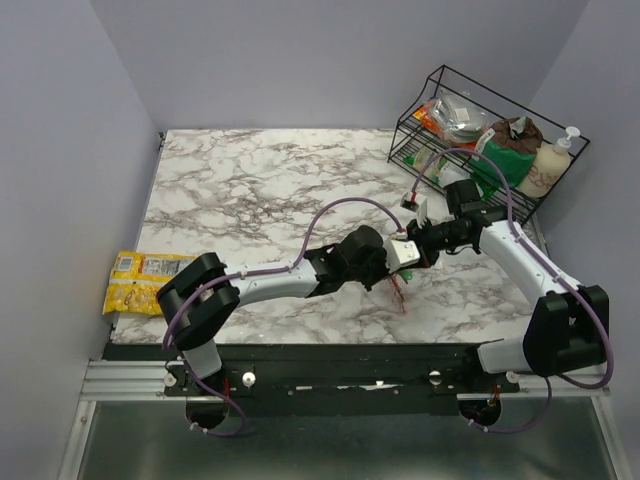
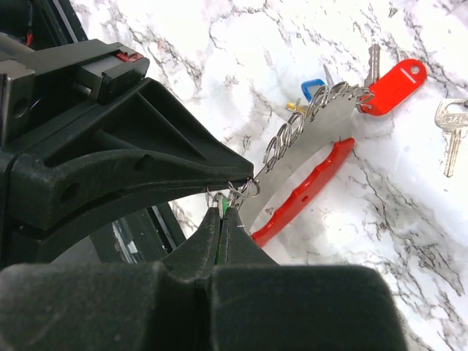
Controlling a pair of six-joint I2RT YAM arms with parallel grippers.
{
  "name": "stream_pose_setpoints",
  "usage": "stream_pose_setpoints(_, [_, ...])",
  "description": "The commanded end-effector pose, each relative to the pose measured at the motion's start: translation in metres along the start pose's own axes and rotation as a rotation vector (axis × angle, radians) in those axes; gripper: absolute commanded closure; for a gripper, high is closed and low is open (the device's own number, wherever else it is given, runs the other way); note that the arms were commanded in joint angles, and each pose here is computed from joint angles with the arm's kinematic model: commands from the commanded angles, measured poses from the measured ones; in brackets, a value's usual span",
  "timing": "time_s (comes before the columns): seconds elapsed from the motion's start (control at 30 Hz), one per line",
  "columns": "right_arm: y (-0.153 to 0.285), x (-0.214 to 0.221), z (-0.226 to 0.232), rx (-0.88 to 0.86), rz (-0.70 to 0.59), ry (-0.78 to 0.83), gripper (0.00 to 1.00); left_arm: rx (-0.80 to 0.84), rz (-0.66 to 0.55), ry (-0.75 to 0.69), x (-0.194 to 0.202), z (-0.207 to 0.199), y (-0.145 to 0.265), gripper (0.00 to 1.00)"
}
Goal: Remove the keys from the keyring
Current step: Remove the key from the keyring.
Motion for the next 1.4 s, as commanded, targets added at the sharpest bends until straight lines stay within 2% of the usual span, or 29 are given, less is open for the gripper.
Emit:
stream_pose_setpoints(0.0, [0.008, 0.006, 0.005, 0.005, 0.002, 0.031, 0.99, -0.119, -0.031, 0.015, -0.016, 0.03, 0.012, 1.0])
stream_pose_setpoints(0.33, [0.019, 0.014, -0.009, 0.141, 0.014, 0.109, 0.99, -0.133, -0.046, 0.059, -0.018, 0.043, 0.017, 1.0])
stream_pose_setpoints(0.53, [0.024, 0.012, -0.016, 0.197, -0.013, 0.092, 0.99, -0.101, -0.075, 0.065, -0.024, 0.045, 0.024, 1.0])
stream_pose_setpoints(0.77, [0.033, -0.006, -0.006, 0.151, -0.079, 0.062, 0.99, -0.059, -0.117, 0.045, -0.035, 0.038, 0.034, 1.0])
stream_pose_setpoints(1.37, [0.03, -0.011, 0.01, -0.016, -0.076, -0.014, 0.99, 0.042, -0.181, 0.032, -0.066, 0.029, 0.051, 1.0])
Point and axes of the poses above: each gripper's point midway between its finger pads, its own y axis back along the fingers, its own z axis along the line the jaws close on, x = y × z, the point moved 1 cm from there along y, back along the fingers, and after that the axes turned 7 degrees about -y, right-handed, at the moved point
